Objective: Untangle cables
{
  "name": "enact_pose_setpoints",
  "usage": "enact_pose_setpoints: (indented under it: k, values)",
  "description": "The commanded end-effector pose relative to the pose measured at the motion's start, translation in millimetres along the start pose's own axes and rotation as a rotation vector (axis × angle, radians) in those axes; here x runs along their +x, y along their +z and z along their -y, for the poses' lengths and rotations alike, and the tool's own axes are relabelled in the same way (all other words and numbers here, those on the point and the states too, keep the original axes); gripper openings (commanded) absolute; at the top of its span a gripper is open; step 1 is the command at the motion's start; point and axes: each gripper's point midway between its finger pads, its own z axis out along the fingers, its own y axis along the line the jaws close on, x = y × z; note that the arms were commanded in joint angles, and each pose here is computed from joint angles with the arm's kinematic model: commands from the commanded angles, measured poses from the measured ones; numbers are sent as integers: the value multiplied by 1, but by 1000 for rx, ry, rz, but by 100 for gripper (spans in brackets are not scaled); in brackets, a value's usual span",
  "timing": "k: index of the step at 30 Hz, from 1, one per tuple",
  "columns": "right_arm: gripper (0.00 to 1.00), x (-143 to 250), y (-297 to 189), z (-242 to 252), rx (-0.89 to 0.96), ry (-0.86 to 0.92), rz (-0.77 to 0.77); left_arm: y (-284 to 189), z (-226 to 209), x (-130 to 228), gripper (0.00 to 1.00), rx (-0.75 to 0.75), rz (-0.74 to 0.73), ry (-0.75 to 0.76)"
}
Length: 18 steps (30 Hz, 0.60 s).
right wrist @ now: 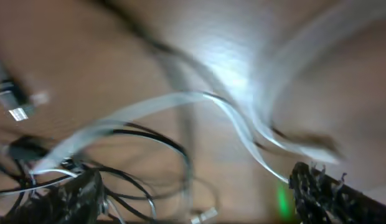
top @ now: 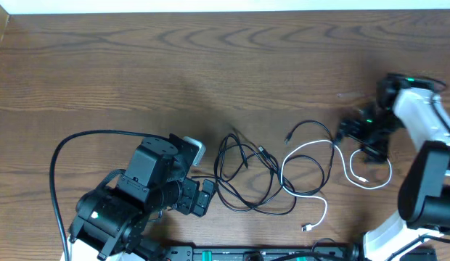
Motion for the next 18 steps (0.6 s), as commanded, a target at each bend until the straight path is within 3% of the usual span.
enact_pose_setpoints:
  k: [1,4,10,18]
  values:
    - [91,-3,6,-41,-50,-203,44,-3,1,-3,98,5,12,-5]
    - [99,-6,13,-70,-56,-288,96,-3,1,-3,98,5,12,-5]
    - [99,0,24,-115,-57,-413,156,-3,1,-3,98,5,12,-5]
    - [99,-10,28,-107,257,-526,305,-3,1,-2,98,4,8,-6]
